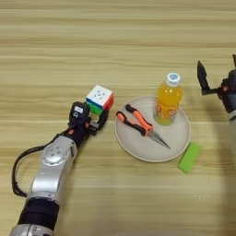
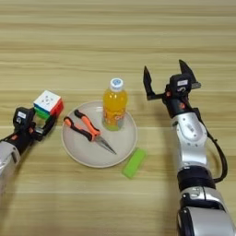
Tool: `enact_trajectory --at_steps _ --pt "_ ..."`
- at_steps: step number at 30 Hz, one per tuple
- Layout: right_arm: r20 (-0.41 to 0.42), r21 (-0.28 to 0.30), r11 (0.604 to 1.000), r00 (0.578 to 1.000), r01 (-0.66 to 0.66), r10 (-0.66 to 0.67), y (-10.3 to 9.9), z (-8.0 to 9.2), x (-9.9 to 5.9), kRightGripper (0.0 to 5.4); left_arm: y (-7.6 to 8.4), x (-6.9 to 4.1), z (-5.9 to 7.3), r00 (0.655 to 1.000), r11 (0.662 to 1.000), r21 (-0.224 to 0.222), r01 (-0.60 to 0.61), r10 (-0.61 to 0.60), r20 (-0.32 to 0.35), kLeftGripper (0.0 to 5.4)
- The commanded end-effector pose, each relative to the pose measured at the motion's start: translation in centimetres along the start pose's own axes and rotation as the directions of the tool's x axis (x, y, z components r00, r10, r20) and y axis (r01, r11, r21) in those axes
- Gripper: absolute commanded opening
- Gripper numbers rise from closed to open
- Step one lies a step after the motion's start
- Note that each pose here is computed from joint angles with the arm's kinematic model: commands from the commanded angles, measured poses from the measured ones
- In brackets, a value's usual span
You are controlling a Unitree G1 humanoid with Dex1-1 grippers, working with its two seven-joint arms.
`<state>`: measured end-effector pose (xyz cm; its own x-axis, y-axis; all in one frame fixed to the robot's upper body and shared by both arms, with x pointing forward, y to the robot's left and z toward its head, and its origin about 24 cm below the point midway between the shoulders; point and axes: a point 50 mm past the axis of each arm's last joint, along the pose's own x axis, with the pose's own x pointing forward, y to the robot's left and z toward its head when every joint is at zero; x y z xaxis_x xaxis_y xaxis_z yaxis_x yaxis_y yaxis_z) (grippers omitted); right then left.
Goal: Move the objects on the table
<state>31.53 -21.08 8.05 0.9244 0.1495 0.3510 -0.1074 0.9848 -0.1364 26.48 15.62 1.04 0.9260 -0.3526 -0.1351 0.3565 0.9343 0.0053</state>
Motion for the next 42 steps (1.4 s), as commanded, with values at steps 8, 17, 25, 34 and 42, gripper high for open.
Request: enact_trajectory --at_steps 8,17,25,34,42 --pt "0.019 -0.013 1.000 1.000 0.005 -0.005 -0.3 0.3 0.3 5.40 -0.1 -0.1 3.1 0.990 0.999 0.026 0.025 -0.029 0.138 3.27" --pt "0.058 -0.025 0.999 0.998 0.027 -0.026 -1.1 1.2 0.6 5.40 -0.3 -0.4 6.7 0.964 0.984 0.117 0.137 -0.159 0.214 3.27" --pt "0.117 -0.031 0.999 0.992 0.041 -0.037 -2.4 2.9 1.1 5.40 -1.8 -1.7 10.0 0.880 0.910 0.155 0.385 -0.413 0.235 3.27" --pt "0.133 -0.036 0.999 0.991 0.039 -0.034 -2.2 3.5 1.1 5.40 -4.3 -3.5 11.8 0.739 0.772 0.178 0.611 -0.636 0.222 3.27" --pt "0.149 -0.016 0.999 0.988 0.037 -0.034 -2.0 4.1 1.1 5.40 -6.5 -5.6 13.2 0.570 0.611 0.248 0.751 -0.791 0.223 3.27"
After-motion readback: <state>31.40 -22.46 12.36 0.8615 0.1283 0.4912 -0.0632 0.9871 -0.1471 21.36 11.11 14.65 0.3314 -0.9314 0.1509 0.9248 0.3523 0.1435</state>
